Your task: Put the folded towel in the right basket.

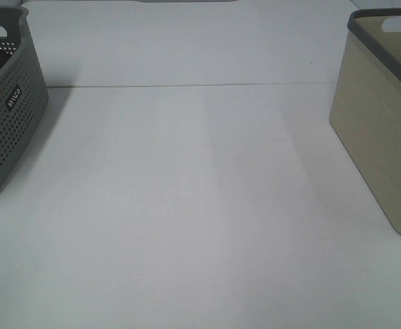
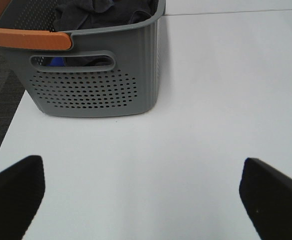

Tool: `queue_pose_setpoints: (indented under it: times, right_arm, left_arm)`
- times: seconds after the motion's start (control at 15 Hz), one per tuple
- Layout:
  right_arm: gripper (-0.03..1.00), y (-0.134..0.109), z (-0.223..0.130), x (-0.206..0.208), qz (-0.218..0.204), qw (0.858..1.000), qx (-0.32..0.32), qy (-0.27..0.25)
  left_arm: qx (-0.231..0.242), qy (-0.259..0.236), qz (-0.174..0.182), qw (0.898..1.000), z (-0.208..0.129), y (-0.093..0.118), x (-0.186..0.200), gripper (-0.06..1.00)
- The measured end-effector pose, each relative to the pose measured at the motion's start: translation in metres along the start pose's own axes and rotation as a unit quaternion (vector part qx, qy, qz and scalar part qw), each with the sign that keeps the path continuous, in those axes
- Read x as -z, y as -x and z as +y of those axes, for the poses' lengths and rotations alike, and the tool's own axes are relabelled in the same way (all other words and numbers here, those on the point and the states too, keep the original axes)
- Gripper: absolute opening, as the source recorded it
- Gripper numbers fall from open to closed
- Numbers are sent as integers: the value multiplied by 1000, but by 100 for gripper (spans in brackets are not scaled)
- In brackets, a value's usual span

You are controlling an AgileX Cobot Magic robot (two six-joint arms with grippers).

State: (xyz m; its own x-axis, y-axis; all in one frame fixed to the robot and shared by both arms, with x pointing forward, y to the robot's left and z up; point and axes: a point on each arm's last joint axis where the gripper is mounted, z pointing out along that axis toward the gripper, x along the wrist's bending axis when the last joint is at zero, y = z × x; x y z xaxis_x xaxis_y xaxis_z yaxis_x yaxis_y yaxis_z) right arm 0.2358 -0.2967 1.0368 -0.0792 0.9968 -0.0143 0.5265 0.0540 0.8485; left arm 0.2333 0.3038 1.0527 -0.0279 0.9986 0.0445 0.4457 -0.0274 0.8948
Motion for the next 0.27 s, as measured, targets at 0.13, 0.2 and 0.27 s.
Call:
queue_pose_setpoints:
  times: [0.13,0.2,0.27]
  right_arm:
    - [97,0,0,0,0,1000,0,0]
    - [97,0,0,0,0,1000,0,0]
    - [97,0,0,0,0,1000,0,0]
  left_arm:
    - [0,0,0,1000,0,0,0,99]
    - [0,0,0,1000,0,0,0,99]
    - [0,0,0,1000,0,0,0,99]
